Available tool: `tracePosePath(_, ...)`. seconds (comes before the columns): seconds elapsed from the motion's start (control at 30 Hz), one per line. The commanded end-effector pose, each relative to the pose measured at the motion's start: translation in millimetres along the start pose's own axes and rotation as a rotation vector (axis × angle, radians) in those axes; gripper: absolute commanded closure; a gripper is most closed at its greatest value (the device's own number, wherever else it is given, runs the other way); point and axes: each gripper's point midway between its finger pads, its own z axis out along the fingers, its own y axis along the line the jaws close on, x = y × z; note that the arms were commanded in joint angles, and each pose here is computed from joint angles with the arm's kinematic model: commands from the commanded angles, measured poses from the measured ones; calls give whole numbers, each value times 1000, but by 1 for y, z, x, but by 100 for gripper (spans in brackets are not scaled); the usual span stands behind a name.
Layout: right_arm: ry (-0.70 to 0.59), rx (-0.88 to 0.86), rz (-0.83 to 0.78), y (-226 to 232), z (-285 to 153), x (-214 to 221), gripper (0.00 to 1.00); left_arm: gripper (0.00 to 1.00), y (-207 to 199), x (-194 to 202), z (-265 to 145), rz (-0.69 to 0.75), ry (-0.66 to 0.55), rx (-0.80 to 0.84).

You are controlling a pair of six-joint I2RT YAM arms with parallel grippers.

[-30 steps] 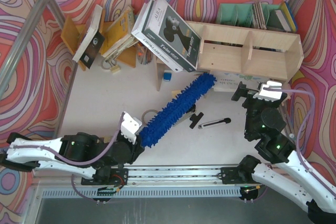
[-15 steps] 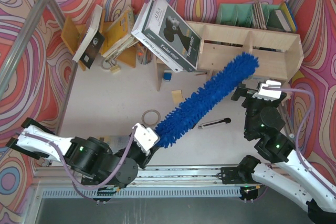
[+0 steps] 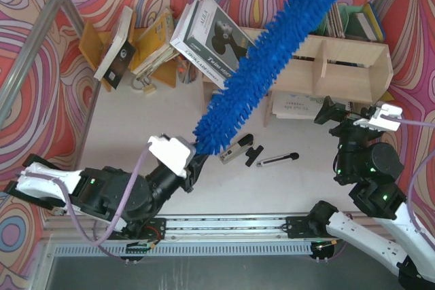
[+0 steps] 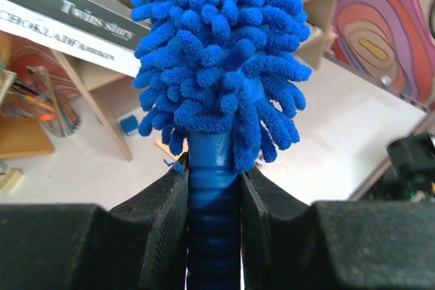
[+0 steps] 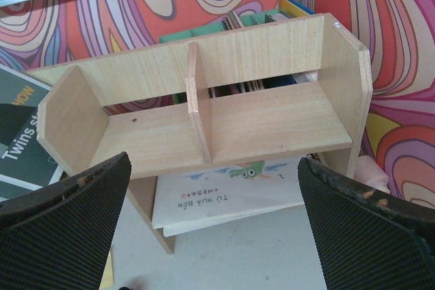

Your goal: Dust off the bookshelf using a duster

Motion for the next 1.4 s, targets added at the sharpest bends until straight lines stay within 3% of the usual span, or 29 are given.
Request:
tracePosePath(0.0, 3, -25, -52, 7, 4, -3, 1, 100, 37, -31, 17, -31, -30, -130)
tracePosePath(0.17, -5, -33, -144, 14, 10, 6, 1, 100, 74, -43, 32, -55, -2, -223)
tracePosePath(0.3, -2, -33, -185, 17, 12, 13, 1, 100, 112, -65, 21, -44, -24, -307)
tracePosePath(0.47, -8, -26, -180, 14, 11, 22, 1, 100, 170, -70, -20, -47, -36, -468)
tracePosePath(0.67, -37, -22, -158, 11, 9, 22, 1, 100, 215, -41, -68, -100, -22, -580)
tracePosePath(1.13, 0, -32, -197, 24, 16, 39, 1, 100, 215, 30, -80, -148, 89, -579)
tracePosePath(1.37, 22, -39, -207, 30, 18, 46, 1, 100, 204, 21, -65, -102, 82, -554)
